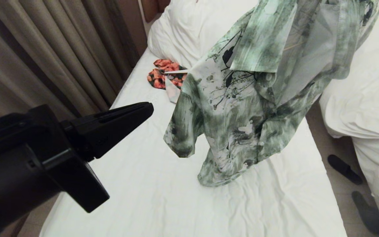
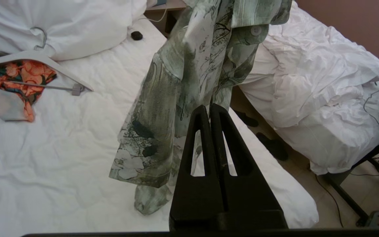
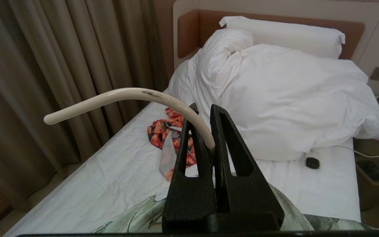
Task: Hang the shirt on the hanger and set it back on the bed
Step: Take the clothes hanger out of the clothes
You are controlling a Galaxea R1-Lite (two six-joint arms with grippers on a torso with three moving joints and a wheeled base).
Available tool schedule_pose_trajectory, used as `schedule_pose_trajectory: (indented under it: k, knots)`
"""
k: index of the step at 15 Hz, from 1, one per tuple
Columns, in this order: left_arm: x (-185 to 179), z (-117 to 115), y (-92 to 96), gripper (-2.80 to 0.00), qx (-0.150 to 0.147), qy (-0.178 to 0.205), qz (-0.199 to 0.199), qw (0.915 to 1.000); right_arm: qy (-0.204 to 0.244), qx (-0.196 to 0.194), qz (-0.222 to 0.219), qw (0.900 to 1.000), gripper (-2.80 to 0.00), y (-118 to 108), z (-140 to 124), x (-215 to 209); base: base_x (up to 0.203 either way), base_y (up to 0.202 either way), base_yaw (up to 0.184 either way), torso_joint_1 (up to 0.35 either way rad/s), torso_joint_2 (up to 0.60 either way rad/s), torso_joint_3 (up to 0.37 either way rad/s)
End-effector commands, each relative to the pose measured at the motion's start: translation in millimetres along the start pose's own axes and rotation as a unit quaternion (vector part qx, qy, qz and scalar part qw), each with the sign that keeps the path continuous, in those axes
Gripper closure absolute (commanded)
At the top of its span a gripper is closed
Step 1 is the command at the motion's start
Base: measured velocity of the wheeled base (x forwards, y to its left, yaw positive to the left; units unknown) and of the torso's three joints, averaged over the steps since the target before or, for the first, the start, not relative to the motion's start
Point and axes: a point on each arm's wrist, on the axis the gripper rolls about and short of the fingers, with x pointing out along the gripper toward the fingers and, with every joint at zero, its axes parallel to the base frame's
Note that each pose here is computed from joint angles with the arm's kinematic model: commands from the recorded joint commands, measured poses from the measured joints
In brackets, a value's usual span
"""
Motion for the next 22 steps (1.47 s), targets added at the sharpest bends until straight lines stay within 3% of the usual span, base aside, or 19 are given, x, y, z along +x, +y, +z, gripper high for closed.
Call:
schedule_pose_trajectory:
  k: [1, 5, 8, 11, 14, 17, 22]
  knots:
    - [0, 1, 0.3, 0.00, -0.001, -0.003, 0.002, 1.0000, 0.000, 0.000, -0.001, 1.000, 0.00, 0, 0, 0, 0.000, 0.000, 0.000, 0.152, -0.33, -0.206]
    - [-1, 1, 0.4, 0.00, -0.001, -0.003, 0.002, 1.0000, -0.016, 0.028, -0.006, 0.999, 0.00, -2, 2, 0, 0.000, 0.000, 0.000, 0.055, -0.13, -0.071]
    - [3, 0, -2.5, 0.00, -0.001, 0.001, -0.003, 1.0000, 0.000, 0.024, -0.011, 1.000, 0.00, 1, -12, 5, 0.000, 0.000, 0.000, 0.000, 0.00, 0.000]
    - [15, -6, -23.7, 0.00, 0.003, 0.004, -0.041, 0.9991, 0.006, 0.024, -0.024, 0.999, 0.00, 3, -16, 12, 0.000, 0.000, 0.000, 0.000, 0.00, 0.000]
    - [31, -15, -52.6, 0.00, 0.024, -0.004, -0.082, 0.9963, 0.030, 0.011, -0.095, 0.995, 0.00, 5, -33, 35, 0.000, 0.000, 0.000, 0.000, 0.00, 0.000]
    - [53, -22, -73.0, 0.00, 0.030, -0.018, -0.090, 0.9953, 0.050, 0.002, -0.131, 0.990, 0.00, 7, -47, 45, 0.000, 0.000, 0.000, 0.000, 0.00, 0.000]
    - [100, -57, -103.2, 0.00, 0.064, -0.039, -0.077, 0.9942, 0.055, 0.003, -0.128, 0.990, 0.00, 12, -53, 50, 0.000, 0.000, 0.000, 0.000, 0.00, 0.000]
